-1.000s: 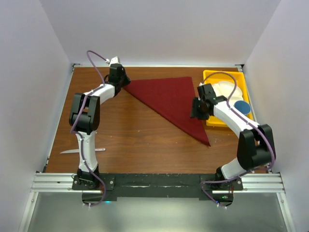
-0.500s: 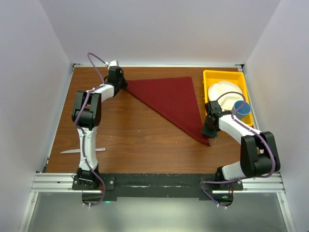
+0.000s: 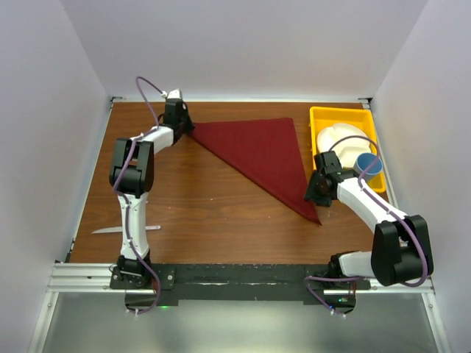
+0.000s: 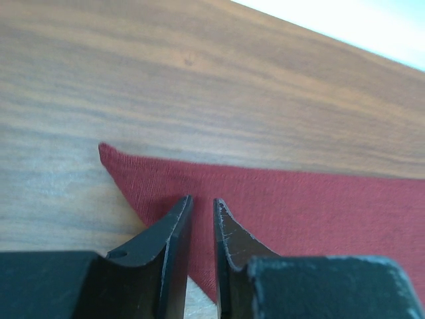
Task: Fold the napkin, place the utensils inside, and roll it up
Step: Fold the napkin
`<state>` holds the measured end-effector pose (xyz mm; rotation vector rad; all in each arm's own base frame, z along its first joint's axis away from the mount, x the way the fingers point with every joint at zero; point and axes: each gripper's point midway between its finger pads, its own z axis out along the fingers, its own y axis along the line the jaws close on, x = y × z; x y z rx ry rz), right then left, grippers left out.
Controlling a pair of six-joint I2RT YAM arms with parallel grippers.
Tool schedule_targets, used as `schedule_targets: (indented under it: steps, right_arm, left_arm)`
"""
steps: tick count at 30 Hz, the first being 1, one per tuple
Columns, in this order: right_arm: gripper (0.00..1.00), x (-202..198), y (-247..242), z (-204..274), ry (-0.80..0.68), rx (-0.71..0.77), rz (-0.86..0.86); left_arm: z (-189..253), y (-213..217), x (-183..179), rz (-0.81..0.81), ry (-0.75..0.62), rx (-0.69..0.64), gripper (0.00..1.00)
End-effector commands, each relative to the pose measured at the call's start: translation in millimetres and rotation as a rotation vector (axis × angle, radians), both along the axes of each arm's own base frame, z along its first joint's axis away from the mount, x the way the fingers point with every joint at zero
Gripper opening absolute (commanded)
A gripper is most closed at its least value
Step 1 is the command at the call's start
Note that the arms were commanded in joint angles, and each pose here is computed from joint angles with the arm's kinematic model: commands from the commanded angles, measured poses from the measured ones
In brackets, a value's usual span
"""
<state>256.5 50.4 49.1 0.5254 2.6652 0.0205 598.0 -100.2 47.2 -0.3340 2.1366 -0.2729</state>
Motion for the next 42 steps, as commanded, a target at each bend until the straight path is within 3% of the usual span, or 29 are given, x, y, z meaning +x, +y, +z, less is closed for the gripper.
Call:
schedule_targets:
  steps: [1,5,8,13,20,26,33,38,42]
  right_arm:
    - [0.29,-9,17,-13,0.018,0.112,-0.036]
    - [0.20,-30,-5,-30,0.052,0.031,-0.154]
    - [0.21,-36,-16,-28,0.045,-0.019,-0.203]
    - [0.24,-19,-3,-8,-0.037,0.025,-0.134]
    - [0.28,-32,-4,-4,-0.028,0.032,-0.163]
    - [0.23,-42,-6,-19,-0.002,0.034,-0.195]
    - [0.18,-53,-19,-23,0.014,-0.012,-0.290]
    - [0.18,-53,-16,-22,0.010,0.007,-0.279]
    - [0.17,-36,-16,0,-0.068,0.001,-0.222]
  left_arm:
    - [36,20,23,0.027,-0.092,-0.010,0.23]
    - [29,33,26,0.048,-0.083,-0.017,0.22]
    - [44,36,28,0.043,-0.107,0.001,0.22]
    - [66,24,29,-0.001,-0.148,-0.061,0.22]
    - [42,20,39,0.012,-0.099,-0.087,0.17]
    - [27,19,43,0.014,-0.072,-0.092,0.13]
    - [-7,41,22,0.093,0.059,-0.007,0.05]
    - [-1,54,27,0.039,0.014,0.113,0.06]
    - [28,58,40,0.012,-0.045,0.178,0.09]
